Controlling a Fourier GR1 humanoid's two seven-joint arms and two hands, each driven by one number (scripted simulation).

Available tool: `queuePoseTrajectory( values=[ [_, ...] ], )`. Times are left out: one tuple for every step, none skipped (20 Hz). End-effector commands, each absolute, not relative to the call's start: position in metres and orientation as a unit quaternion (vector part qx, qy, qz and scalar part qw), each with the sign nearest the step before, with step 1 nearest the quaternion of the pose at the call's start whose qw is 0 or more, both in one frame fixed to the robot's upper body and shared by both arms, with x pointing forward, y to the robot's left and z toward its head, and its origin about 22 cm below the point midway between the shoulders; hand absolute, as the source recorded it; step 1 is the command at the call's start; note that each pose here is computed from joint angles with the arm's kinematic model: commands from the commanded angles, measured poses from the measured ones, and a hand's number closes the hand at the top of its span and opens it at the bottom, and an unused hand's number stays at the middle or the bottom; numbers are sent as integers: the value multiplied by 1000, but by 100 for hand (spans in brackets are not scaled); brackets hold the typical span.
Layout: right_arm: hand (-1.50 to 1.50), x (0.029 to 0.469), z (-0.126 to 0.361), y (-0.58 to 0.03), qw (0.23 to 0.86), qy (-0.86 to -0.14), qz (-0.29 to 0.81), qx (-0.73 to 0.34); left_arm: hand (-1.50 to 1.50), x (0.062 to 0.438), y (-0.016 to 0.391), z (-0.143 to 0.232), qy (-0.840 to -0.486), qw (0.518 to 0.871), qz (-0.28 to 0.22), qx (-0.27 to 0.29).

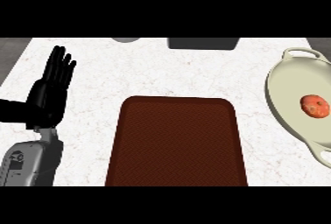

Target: Pick the squash from the tray and place it in the pot

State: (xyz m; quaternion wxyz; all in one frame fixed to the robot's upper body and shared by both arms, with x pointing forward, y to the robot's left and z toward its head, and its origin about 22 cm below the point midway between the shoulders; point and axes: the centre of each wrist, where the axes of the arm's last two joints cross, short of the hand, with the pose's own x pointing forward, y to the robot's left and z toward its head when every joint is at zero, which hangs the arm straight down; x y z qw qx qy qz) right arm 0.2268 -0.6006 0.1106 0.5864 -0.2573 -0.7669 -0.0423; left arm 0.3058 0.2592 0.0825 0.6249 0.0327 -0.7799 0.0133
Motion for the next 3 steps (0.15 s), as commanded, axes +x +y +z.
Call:
queuePoseTrajectory(
  values=[
    [-150,209,105,-608,572,-785,-32,-237,0,302,253,80,-781,624,11,32],
    [-150,204,123,-616,572,-786,-36,-230,0,307,265,86,-780,625,15,36],
    [-150,210,125,-614,570,-783,-43,-246,0,308,259,82,-783,622,11,24]
  ],
)
